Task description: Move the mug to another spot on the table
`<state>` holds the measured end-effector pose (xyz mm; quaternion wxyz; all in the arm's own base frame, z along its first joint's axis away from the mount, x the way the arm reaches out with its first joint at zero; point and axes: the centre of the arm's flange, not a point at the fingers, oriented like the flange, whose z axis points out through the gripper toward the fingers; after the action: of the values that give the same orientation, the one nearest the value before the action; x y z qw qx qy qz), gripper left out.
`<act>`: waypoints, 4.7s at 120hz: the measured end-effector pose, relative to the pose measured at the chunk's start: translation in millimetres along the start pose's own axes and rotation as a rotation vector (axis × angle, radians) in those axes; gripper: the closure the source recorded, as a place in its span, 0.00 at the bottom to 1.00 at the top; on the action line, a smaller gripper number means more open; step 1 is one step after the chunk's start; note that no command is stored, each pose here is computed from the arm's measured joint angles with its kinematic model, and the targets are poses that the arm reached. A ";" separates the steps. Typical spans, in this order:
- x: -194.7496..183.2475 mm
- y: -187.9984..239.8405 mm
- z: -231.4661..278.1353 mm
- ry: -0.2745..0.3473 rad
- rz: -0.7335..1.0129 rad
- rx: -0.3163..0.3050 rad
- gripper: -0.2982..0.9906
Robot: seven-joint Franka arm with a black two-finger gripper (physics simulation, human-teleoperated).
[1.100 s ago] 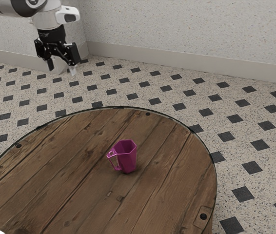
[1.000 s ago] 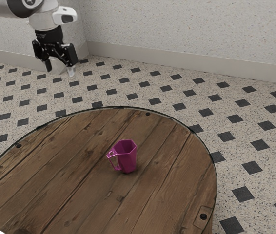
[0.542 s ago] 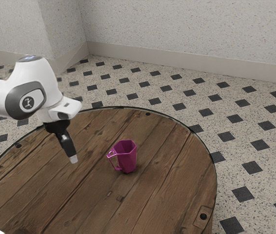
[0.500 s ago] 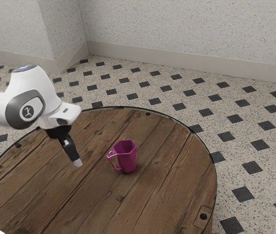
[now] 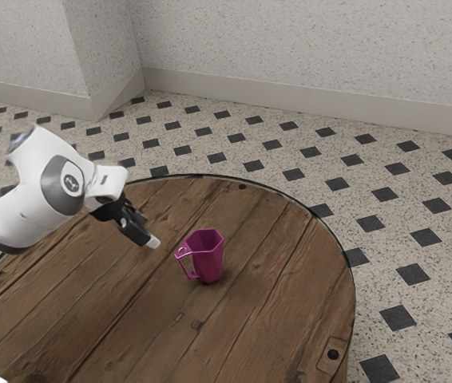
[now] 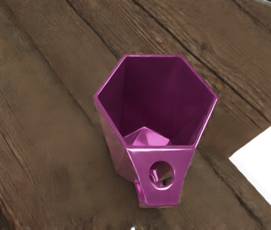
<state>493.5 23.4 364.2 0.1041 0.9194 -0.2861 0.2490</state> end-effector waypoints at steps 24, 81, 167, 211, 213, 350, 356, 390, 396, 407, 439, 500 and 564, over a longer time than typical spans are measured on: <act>1.9 4.8 28.7 -0.017 0.086 -0.001 0.23; 1.3 10.8 79.6 -0.011 0.109 -0.018 0.23; -8.5 8.8 109.3 0.021 0.049 -0.030 0.31; -9.9 8.1 110.0 0.024 0.063 -0.033 0.62; -9.9 8.1 110.0 0.024 0.063 -0.033 0.63; -82.6 1.5 32.8 0.134 0.087 0.016 0.84; -84.0 1.2 34.1 0.133 0.107 0.019 0.84; -98.5 -11.5 42.6 0.105 0.185 0.040 0.83; -98.9 -15.1 43.8 0.105 0.191 0.046 0.83; -100.0 -20.1 47.9 0.104 0.199 0.053 0.83; -85.2 -4.1 71.1 0.120 0.276 0.010 0.83; -105.9 -16.0 80.1 0.106 0.310 -0.010 0.46; 68.8 -61.3 -119.5 0.099 0.917 0.176 0.25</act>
<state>530.3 80.6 498.8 -0.0815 0.6905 -0.6352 0.3362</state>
